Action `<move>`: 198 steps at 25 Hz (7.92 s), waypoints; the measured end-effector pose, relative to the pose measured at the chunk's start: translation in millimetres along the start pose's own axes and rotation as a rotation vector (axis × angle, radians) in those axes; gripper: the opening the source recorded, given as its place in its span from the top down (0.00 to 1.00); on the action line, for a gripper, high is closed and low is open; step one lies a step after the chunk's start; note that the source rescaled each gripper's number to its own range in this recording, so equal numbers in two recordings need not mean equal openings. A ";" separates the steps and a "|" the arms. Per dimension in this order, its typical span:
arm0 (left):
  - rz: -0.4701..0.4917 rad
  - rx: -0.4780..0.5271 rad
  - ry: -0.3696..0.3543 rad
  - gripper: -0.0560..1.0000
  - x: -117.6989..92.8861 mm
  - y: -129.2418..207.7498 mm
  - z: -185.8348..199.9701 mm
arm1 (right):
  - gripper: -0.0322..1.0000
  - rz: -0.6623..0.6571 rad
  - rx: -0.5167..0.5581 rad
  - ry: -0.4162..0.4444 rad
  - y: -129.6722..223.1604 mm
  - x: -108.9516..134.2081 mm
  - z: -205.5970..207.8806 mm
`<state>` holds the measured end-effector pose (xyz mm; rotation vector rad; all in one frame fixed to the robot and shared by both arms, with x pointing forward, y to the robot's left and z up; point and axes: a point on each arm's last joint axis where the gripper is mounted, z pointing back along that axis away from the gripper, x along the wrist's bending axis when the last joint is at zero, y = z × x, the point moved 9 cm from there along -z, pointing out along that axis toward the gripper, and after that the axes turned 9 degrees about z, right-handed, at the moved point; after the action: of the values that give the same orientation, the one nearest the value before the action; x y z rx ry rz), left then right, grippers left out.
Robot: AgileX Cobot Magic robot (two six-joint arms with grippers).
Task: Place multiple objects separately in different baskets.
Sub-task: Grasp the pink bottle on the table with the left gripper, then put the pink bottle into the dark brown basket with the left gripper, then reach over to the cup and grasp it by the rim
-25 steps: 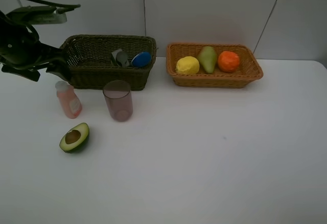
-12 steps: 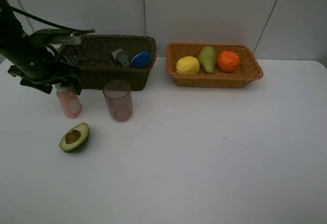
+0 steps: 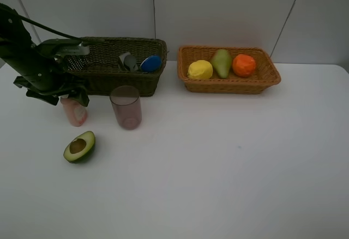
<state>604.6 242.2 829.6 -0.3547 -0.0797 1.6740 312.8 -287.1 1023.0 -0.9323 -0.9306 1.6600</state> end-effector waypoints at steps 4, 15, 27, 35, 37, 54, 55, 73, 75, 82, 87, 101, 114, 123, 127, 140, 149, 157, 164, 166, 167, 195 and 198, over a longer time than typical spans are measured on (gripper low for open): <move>0.000 -0.001 0.000 0.00 0.0 -0.2 0.0 | 0.00 0.000 0.000 0.000 0.0 0.0 0.0; 0.026 0.000 0.015 0.00 -2.7 0.0 -0.3 | 0.00 0.000 0.000 0.000 0.0 0.0 0.0; 0.015 -0.004 0.017 0.53 -3.0 -0.6 -0.3 | 0.00 0.000 0.000 0.000 0.0 0.0 0.0; 0.003 -0.006 0.017 0.53 -3.0 -1.0 -0.3 | 0.00 0.000 0.000 0.000 0.0 0.0 0.0; 0.002 -0.006 0.017 0.53 -3.0 -1.1 -0.3 | 0.00 0.000 0.000 0.000 0.0 0.0 0.0; 0.030 -0.007 0.028 0.53 -5.0 -1.2 -0.6 | 0.00 0.000 0.000 0.000 0.0 0.0 0.0; 0.018 -0.008 0.028 0.53 -5.0 -1.4 -0.6 | 0.00 0.000 0.000 0.000 0.0 0.0 0.0; -0.122 0.026 0.097 0.53 -37.2 -46.1 58.0 | 0.00 0.000 0.000 0.000 0.0 0.0 0.0; -0.131 0.016 0.105 0.53 -41.2 -53.4 66.5 | 0.00 0.000 0.000 0.000 0.0 0.0 0.0; -0.170 -0.023 0.129 0.53 -56.5 -75.8 97.0 | 0.00 0.000 0.000 0.000 0.0 0.0 0.0; -0.232 -0.072 0.145 0.53 -78.8 -90.2 122.2 | 0.00 0.000 0.000 0.000 0.0 0.0 0.0; -0.294 -0.203 0.060 0.53 -80.6 -127.4 118.3 | 0.00 0.000 0.003 -0.001 0.9 0.2 -0.7; -0.322 -0.214 0.030 0.53 -74.7 -141.8 67.6 | 0.00 0.000 0.003 -0.001 0.9 0.2 -0.7; -0.334 -0.204 0.002 0.53 -68.1 -144.7 41.0 | 0.00 0.000 0.003 -0.001 0.9 0.2 -0.7; -0.339 -0.210 -0.003 0.53 -67.2 -146.1 39.8 | 0.00 0.000 0.003 -0.001 0.9 0.2 -0.7; -0.352 -0.221 -0.018 0.45 -65.2 -148.5 40.2 | 0.00 0.000 0.003 -0.001 0.9 0.2 -0.7; -0.378 -0.227 -0.039 0.01 -62.3 -150.2 40.6 | 0.00 0.000 0.003 -0.001 0.9 0.2 -0.7; -0.383 -0.227 -0.033 0.00 -63.7 -149.7 40.5 | 0.00 0.000 0.003 -0.001 0.9 0.2 -0.7; -0.396 -0.204 -0.028 0.00 -68.4 -144.2 39.1 | 0.00 0.000 0.003 -0.001 0.9 0.2 -0.7; -0.398 -0.179 -0.021 0.00 -72.0 -138.6 37.9 | 0.00 0.000 0.003 -0.001 0.9 0.2 -0.7; -0.399 -0.168 -0.016 0.00 -74.1 -136.0 38.0 | 0.00 0.000 0.003 -0.001 0.9 0.2 -0.7; -0.480 0.072 -0.037 0.00 -169.1 -24.1 73.5 | 0.00 0.000 0.003 -0.001 0.9 0.2 -0.7; -0.473 0.096 -0.051 0.00 -162.8 -15.4 62.5 | 0.00 0.000 0.003 -0.001 0.9 0.2 -0.7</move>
<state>617.1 94.6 922.9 -0.2005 -0.1112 1.2134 313.1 -287.1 1021.8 -0.9299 -0.9281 1.6613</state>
